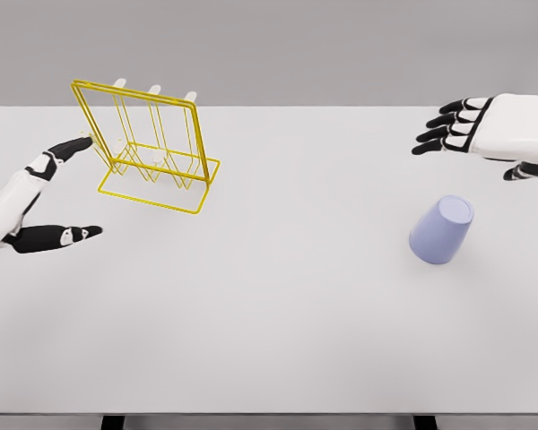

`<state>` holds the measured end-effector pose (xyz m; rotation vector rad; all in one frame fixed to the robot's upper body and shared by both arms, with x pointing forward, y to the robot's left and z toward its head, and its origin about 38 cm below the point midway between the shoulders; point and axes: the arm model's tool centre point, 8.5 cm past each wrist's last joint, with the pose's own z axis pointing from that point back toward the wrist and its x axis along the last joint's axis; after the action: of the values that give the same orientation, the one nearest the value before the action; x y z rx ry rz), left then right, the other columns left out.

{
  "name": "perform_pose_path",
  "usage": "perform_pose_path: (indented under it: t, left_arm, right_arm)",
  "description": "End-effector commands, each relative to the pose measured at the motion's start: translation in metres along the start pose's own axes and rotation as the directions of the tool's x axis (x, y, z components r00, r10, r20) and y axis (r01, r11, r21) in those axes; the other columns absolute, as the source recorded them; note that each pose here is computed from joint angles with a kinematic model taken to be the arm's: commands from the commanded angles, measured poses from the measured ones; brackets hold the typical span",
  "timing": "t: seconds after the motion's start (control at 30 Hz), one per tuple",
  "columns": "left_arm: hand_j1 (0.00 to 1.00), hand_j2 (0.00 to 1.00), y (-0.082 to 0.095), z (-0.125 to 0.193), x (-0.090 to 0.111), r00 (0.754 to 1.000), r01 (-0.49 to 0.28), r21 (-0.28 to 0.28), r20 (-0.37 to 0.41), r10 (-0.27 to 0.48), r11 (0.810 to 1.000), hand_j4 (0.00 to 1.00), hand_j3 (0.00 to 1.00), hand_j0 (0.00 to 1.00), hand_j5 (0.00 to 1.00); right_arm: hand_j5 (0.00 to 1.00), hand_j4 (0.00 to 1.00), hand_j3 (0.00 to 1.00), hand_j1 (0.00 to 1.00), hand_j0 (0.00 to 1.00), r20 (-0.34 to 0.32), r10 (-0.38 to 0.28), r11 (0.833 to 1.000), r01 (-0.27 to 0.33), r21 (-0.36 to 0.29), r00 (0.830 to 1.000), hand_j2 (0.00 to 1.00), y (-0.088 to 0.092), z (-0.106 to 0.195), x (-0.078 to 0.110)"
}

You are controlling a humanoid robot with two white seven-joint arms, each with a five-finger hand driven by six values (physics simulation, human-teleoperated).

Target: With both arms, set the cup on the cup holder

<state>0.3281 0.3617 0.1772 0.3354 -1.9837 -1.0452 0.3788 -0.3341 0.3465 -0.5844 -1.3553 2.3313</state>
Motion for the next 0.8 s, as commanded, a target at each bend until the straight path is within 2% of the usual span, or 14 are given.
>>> perform_pose_path:
  t: [0.0, 0.13, 0.17, 0.2, 0.23, 0.27, 0.33, 0.4, 0.57, 0.63, 0.7, 0.77]
  left_arm:
    - [1.00, 1.00, 0.002, 0.001, -0.002, 1.000, 0.001, 0.000, -0.005, -0.001, 1.000, 1.00, 1.00, 1.00, 1.00]
    - [1.00, 1.00, 0.002, 0.001, -0.002, 1.000, 0.003, -0.003, -0.005, -0.003, 1.000, 1.00, 1.00, 1.00, 1.00]
    - [1.00, 1.00, 0.002, 0.001, -0.002, 1.000, 0.003, -0.003, -0.005, -0.003, 1.000, 1.00, 1.00, 1.00, 1.00]
    - [1.00, 1.00, 0.001, 0.001, -0.002, 1.000, 0.004, -0.004, -0.005, -0.004, 1.000, 1.00, 1.00, 1.00, 1.00]
    - [1.00, 1.00, 0.002, 0.001, -0.002, 1.000, 0.005, -0.003, -0.005, -0.005, 1.000, 1.00, 1.00, 1.00, 1.00]
    - [1.00, 1.00, 0.002, 0.001, -0.002, 1.000, 0.005, -0.003, -0.005, -0.005, 1.000, 1.00, 1.00, 1.00, 1.00]
    - [1.00, 1.00, 0.002, 0.001, -0.002, 1.000, 0.005, -0.003, -0.005, -0.005, 1.000, 1.00, 1.00, 1.00, 1.00]
    - [1.00, 1.00, 0.002, 0.001, -0.002, 1.000, 0.005, -0.005, -0.005, -0.005, 1.000, 1.00, 1.00, 1.00, 1.00]
    - [1.00, 1.00, 0.001, 0.001, -0.002, 1.000, 0.004, -0.004, -0.005, -0.004, 1.000, 1.00, 1.00, 1.00, 1.00]
    - [1.00, 1.00, 0.001, 0.001, -0.002, 1.000, 0.003, -0.005, -0.006, -0.003, 1.000, 1.00, 1.00, 1.00, 1.00]
    - [1.00, 1.00, 0.001, 0.001, -0.002, 1.000, 0.003, -0.005, -0.006, -0.003, 1.000, 1.00, 1.00, 1.00, 1.00]
    - [1.00, 1.00, 0.001, 0.001, -0.002, 1.000, 0.002, -0.004, -0.006, -0.002, 1.000, 1.00, 1.00, 1.00, 1.00]
  right_arm:
    - [1.00, 1.00, 1.00, 1.00, 1.00, -0.001, -0.003, 1.000, 0.003, -0.001, 1.000, 1.00, 0.000, 0.000, 0.000]
    - [1.00, 1.00, 1.00, 1.00, 1.00, -0.018, 0.007, 1.000, -0.007, -0.005, 1.000, 1.00, -0.005, 0.007, -0.003]
    - [1.00, 1.00, 1.00, 1.00, 1.00, -0.052, 0.020, 1.000, -0.020, -0.005, 0.998, 1.00, -0.011, 0.018, -0.009]
    - [1.00, 1.00, 1.00, 1.00, 1.00, -0.090, 0.022, 0.999, -0.019, 0.041, 0.996, 1.00, -0.008, 0.038, -0.012]
    - [1.00, 1.00, 1.00, 1.00, 1.00, -0.078, 0.007, 0.998, -0.003, 0.058, 0.997, 1.00, -0.001, 0.036, -0.010]
    - [1.00, 1.00, 1.00, 1.00, 1.00, -0.038, -0.029, 0.992, 0.033, 0.118, 0.999, 1.00, 0.022, 0.022, -0.003]
    - [1.00, 1.00, 1.00, 1.00, 1.00, -0.055, -0.018, 0.990, 0.025, 0.136, 0.998, 1.00, 0.023, 0.027, -0.005]
    - [1.00, 1.00, 1.00, 1.00, 1.00, -0.056, -0.005, 0.993, 0.011, 0.118, 0.998, 1.00, 0.016, 0.027, -0.006]
    - [1.00, 1.00, 1.00, 1.00, 1.00, -0.035, -0.035, 0.990, 0.039, 0.132, 0.999, 1.00, 0.026, 0.019, -0.004]
    - [0.99, 0.99, 0.99, 0.99, 0.99, -0.032, -0.060, 0.993, 0.063, 0.099, 0.998, 0.99, 0.027, 0.003, -0.014]
    - [0.99, 0.99, 0.99, 0.99, 0.99, 0.015, -0.095, 0.988, 0.093, 0.120, 0.995, 0.99, 0.042, -0.019, -0.008]
    - [0.99, 0.99, 0.99, 0.99, 0.99, 0.013, -0.102, 0.984, 0.099, 0.150, 0.995, 0.99, 0.052, -0.024, -0.009]
